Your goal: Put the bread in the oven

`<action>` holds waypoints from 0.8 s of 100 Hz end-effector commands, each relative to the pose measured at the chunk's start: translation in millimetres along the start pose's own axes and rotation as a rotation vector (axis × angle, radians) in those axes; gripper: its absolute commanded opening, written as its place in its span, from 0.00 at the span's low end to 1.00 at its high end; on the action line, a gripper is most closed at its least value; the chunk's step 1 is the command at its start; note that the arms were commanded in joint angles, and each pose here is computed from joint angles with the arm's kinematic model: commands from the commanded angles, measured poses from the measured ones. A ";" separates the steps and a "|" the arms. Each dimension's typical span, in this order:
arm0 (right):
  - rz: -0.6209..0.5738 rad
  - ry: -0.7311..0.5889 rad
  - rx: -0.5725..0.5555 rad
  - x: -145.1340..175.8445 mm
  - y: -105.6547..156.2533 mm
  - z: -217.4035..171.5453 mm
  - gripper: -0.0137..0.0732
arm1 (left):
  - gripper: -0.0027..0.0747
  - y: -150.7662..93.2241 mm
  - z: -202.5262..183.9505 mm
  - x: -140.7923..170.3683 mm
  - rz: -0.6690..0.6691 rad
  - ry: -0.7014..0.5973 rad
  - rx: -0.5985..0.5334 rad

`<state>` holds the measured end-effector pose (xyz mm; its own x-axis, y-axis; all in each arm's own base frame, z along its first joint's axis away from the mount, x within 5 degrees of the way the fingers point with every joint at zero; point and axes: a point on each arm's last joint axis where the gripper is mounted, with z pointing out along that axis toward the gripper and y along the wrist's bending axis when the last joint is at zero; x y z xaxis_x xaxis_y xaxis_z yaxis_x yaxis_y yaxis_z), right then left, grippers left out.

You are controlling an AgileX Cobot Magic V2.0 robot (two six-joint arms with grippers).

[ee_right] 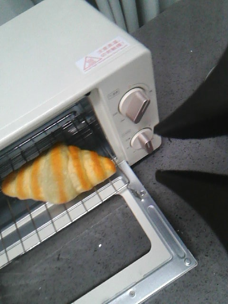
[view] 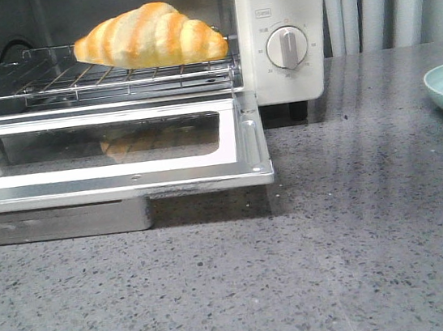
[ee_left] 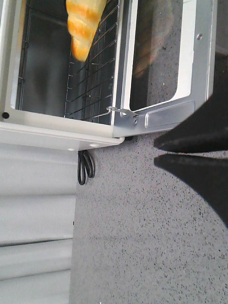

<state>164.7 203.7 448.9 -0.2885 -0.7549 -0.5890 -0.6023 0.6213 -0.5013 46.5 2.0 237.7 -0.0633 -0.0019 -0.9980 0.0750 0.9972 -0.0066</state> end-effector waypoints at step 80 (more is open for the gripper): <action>0.065 -0.041 0.116 44.2 -31.9 -28.6 0.07 | 0.01 -1.8 -6.9 -16.2 -0.006 -0.126 0.026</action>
<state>154.9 168.8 445.2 -0.3030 -0.7486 -0.5897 -0.5598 0.6406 -0.5256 46.5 2.0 237.9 -0.0611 -0.0020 -0.9981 0.0759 0.9971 -0.0067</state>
